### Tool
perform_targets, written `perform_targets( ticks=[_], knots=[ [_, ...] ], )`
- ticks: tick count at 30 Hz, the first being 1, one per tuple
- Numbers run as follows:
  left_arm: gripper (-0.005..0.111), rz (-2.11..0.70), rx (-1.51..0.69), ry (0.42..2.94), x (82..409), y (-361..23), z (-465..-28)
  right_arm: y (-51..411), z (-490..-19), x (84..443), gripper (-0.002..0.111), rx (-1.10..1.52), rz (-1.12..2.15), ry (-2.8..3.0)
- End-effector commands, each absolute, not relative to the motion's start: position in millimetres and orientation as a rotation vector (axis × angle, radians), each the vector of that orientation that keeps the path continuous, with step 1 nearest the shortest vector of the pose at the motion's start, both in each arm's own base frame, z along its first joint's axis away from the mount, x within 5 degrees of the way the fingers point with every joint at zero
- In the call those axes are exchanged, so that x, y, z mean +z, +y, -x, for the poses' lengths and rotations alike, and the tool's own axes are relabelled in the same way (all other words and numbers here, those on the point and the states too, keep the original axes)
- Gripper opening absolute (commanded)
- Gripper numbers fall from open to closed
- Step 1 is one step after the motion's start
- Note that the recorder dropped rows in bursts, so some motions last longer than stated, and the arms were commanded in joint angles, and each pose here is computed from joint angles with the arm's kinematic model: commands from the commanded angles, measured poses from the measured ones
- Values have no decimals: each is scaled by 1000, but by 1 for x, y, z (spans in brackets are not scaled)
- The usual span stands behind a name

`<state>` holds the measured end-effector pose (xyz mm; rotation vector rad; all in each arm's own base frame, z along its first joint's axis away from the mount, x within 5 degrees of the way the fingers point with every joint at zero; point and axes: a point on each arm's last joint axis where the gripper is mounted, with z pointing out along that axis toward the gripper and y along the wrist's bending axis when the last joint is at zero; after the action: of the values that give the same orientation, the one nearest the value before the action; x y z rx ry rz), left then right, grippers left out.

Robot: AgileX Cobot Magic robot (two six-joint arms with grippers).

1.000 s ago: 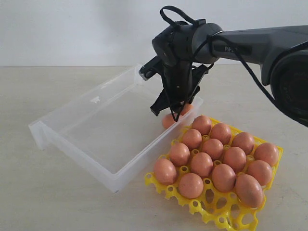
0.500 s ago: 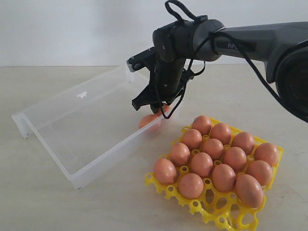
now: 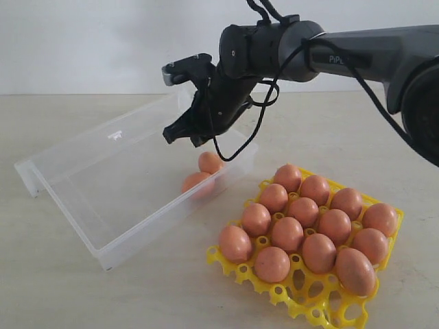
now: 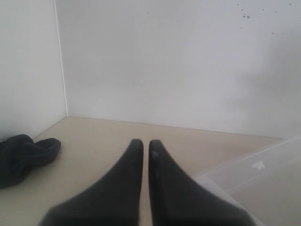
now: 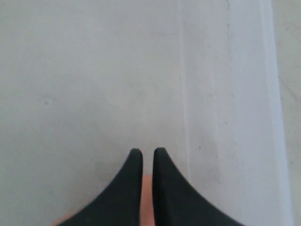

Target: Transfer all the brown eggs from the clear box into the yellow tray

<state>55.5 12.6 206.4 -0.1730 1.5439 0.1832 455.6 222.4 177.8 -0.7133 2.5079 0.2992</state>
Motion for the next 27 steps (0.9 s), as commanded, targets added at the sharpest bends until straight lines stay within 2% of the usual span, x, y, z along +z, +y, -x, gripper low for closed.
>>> perform_targets(
  ticks=[1, 8, 11, 14, 26, 27],
  knots=[
    [4, 170, 186, 1530, 208, 12, -55, 223, -457, 204, 0, 323, 686, 2406],
    [4, 170, 187, 1528, 209, 13, -55, 220, -446, 190, 2, 292, 875, 2509],
    [4, 170, 187, 1528, 209, 13, -55, 221, -446, 183, 21, 277, 962, 2500],
    [4, 170, 187, 1528, 209, 13, -55, 221, -446, 172, 55, 259, 1033, 2500],
    [4, 170, 186, 1530, 208, 12, -55, 221, -448, 129, 56, 243, 1070, 2585],
    [4, 170, 186, 1530, 208, 12, -55, 221, -448, 128, 54, 247, 1050, 2594]
  ],
)
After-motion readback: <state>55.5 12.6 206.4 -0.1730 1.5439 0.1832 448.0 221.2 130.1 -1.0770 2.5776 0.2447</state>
